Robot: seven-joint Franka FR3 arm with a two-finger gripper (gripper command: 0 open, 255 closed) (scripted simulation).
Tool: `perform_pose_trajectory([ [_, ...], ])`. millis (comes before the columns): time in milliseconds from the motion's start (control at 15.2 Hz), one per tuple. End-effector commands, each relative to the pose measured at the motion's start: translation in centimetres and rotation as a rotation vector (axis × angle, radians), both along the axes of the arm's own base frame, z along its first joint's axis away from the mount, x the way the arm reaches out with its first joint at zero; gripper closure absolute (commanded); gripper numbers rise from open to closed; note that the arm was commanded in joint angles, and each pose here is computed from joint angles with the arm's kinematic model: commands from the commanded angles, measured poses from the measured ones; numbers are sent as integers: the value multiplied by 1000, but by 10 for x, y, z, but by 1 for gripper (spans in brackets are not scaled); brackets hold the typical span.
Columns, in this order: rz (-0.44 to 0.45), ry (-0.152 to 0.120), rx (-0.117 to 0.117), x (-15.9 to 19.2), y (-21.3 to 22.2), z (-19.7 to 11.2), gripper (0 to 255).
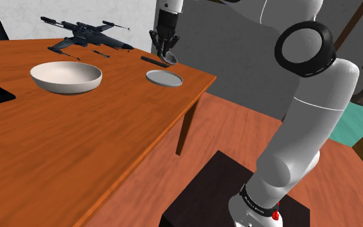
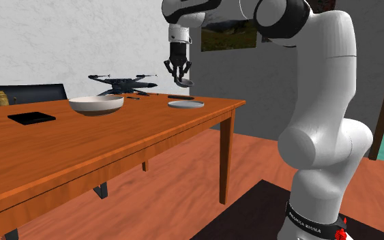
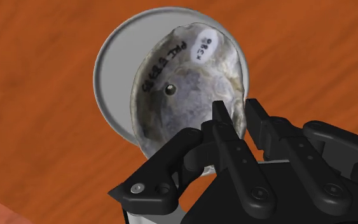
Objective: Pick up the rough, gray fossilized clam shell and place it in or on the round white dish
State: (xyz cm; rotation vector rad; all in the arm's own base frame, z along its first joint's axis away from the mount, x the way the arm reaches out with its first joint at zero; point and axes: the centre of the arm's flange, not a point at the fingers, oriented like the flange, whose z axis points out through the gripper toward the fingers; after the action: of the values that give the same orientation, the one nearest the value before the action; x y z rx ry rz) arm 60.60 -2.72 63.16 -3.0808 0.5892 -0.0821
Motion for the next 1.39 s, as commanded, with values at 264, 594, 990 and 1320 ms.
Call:
perform_pose_trajectory([
  [264,1,0,-1,24,-34,-14,255],
  [594,1,0,-1,24,-34,-40,255],
  [990,1,0,-1,24,-34,-72,255],
  [1320,1,0,-1,24,-34,-84,255],
])
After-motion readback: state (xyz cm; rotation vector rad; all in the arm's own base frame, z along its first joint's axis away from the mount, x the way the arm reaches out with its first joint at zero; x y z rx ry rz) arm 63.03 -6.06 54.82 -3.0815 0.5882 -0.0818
